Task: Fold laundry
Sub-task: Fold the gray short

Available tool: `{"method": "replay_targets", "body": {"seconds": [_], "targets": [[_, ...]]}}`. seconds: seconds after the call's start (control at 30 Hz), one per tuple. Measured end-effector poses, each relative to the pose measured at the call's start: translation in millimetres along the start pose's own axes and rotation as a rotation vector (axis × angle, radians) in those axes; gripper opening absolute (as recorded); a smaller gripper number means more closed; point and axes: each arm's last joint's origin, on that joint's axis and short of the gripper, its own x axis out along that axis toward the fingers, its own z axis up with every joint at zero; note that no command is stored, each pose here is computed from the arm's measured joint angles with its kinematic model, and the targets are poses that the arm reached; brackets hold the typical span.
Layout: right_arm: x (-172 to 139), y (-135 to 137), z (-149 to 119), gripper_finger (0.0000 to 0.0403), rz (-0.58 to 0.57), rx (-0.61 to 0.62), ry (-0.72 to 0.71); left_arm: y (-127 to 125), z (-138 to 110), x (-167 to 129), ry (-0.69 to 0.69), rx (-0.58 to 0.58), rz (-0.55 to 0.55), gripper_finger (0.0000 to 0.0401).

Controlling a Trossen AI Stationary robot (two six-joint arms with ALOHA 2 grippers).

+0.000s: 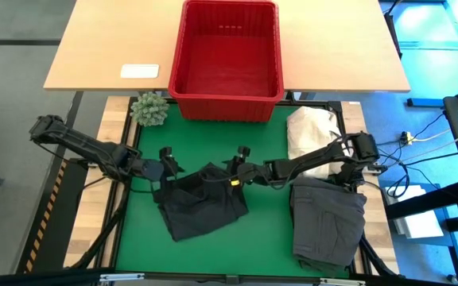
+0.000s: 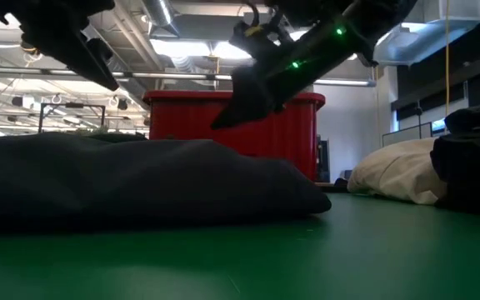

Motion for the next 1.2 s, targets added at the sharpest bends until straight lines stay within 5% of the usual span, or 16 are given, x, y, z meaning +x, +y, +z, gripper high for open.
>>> {"method": "replay_targets", "body": {"seconds": [0.1,0.33,0.77,1.2], "targets": [[-1.1,-0.5,9.7,0.0131,0.022,0.004,-0.037,-4.8,0.5,3.7,0.007,0.038,-0.036,0.0186],[-3.7,7.5,22.7,0.0131,0.275,-0.048,-0.119,-19.7,-4.5,19.3,0.076,0.1,-0.076,0.0186],[-5.2,10.6,26.8,0.0131,0.424,-0.054,-0.178,-37.6,-15.8,64.7,0.229,0.177,-0.142,0.0186],[9.5,-8.1,40.3,0.0131,0.484,-0.121,-0.183,-26.6,-15.6,71.1,0.27,0.127,-0.126,0.0162]]}}
